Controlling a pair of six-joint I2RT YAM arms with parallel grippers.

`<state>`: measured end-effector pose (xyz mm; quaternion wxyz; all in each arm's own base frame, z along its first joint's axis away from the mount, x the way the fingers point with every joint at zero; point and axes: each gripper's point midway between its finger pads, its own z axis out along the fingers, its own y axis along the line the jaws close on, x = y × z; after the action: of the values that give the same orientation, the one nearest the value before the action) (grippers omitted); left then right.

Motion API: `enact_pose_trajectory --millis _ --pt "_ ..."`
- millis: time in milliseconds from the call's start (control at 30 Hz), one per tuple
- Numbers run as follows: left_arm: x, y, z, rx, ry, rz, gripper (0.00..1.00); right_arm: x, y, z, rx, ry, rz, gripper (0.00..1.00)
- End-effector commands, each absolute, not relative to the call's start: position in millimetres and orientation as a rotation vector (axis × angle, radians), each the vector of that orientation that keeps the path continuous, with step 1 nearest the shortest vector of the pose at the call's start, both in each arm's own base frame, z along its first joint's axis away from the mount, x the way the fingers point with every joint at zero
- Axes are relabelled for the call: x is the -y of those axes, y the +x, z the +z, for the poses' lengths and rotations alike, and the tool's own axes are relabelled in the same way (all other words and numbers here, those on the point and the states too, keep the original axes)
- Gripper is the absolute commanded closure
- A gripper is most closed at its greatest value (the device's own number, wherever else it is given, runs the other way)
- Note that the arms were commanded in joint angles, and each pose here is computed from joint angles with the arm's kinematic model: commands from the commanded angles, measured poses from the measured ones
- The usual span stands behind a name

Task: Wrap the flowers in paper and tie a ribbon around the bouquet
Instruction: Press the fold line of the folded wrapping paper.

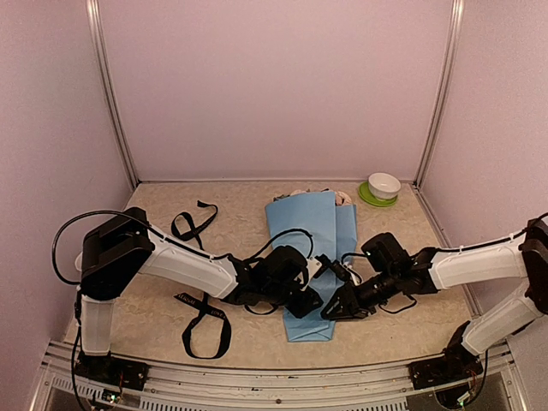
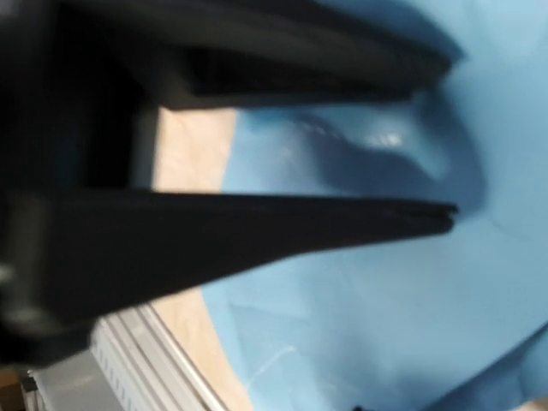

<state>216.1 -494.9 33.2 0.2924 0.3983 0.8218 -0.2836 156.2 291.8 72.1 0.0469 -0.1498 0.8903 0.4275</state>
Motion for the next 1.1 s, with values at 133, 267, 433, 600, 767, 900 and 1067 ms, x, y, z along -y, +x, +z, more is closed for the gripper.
enact_pose_trajectory --millis 133,267,433,600,767,900,1067 --pt "475.6 203.3 -6.7 -2.302 1.105 -0.706 0.68 -300.0 142.0 48.7 -2.799 -0.486 1.335 0.63" --pt "474.5 204.1 -7.9 -2.307 1.103 -0.698 0.68 -293.1 138.2 39.2 -2.851 -0.482 1.274 0.64" --pt "475.0 204.8 -6.8 -2.302 1.106 -0.698 0.68 -282.7 135.5 42.7 -2.867 -0.487 1.205 0.63" --pt "474.6 205.7 -7.4 -2.304 1.11 -0.69 0.68 -286.4 134.2 41.0 -2.865 -0.471 1.248 0.68" --pt "472.8 205.8 -9.1 -2.312 1.109 -0.682 0.68 -289.7 134.7 38.7 -2.879 -0.492 1.249 0.79" --pt "472.1 205.6 -8.0 -2.31 1.109 -0.679 0.68 -284.5 135.5 50.0 -2.867 -0.486 1.215 0.76" --pt "472.9 205.6 -9.2 -2.309 1.114 -0.68 0.68 -287.3 133.4 59.0 -2.84 -0.458 1.279 0.72"
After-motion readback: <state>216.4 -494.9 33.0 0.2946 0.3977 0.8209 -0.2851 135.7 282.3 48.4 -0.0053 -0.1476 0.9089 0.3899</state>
